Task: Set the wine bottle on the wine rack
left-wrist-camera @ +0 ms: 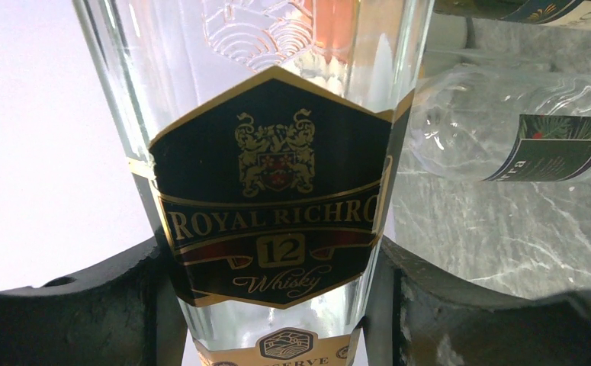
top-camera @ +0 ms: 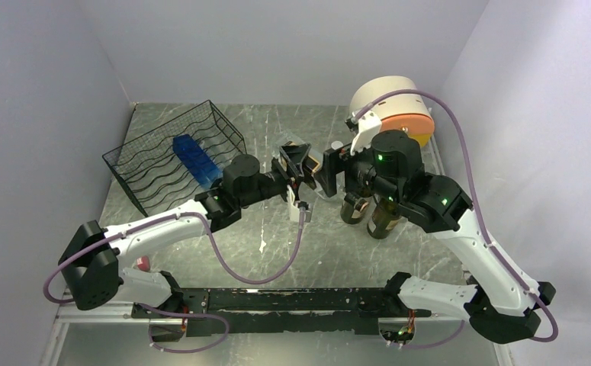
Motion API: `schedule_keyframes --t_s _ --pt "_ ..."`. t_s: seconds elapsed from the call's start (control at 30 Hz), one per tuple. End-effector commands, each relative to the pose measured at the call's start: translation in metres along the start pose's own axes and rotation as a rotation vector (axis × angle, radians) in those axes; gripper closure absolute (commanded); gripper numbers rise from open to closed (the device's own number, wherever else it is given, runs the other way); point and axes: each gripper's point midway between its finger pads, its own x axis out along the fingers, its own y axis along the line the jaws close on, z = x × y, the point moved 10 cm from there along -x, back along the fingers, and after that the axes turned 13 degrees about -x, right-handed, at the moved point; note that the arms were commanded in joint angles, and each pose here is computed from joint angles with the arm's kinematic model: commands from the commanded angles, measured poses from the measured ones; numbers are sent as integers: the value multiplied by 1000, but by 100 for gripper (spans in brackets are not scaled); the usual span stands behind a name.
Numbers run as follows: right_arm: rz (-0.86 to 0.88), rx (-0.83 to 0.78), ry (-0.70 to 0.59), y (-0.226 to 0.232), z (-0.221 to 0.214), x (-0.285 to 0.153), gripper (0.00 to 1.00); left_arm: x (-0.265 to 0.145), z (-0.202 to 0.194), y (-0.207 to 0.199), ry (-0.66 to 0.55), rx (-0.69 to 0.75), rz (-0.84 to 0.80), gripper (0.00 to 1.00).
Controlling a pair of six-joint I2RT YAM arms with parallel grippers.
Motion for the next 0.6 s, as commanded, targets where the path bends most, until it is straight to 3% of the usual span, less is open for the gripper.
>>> schedule_keyframes --t_s 0.0,0.4,0.57 --pt "-7 -14 87 0 -18 -1 12 -7 22 61 -71 116 201 93" --pt "44 -41 223 5 -48 7 13 -2 15 64 -32 155 191 93" --pt "53 -54 276 7 -58 15 25 -2 15 68 -30 155 191 93"
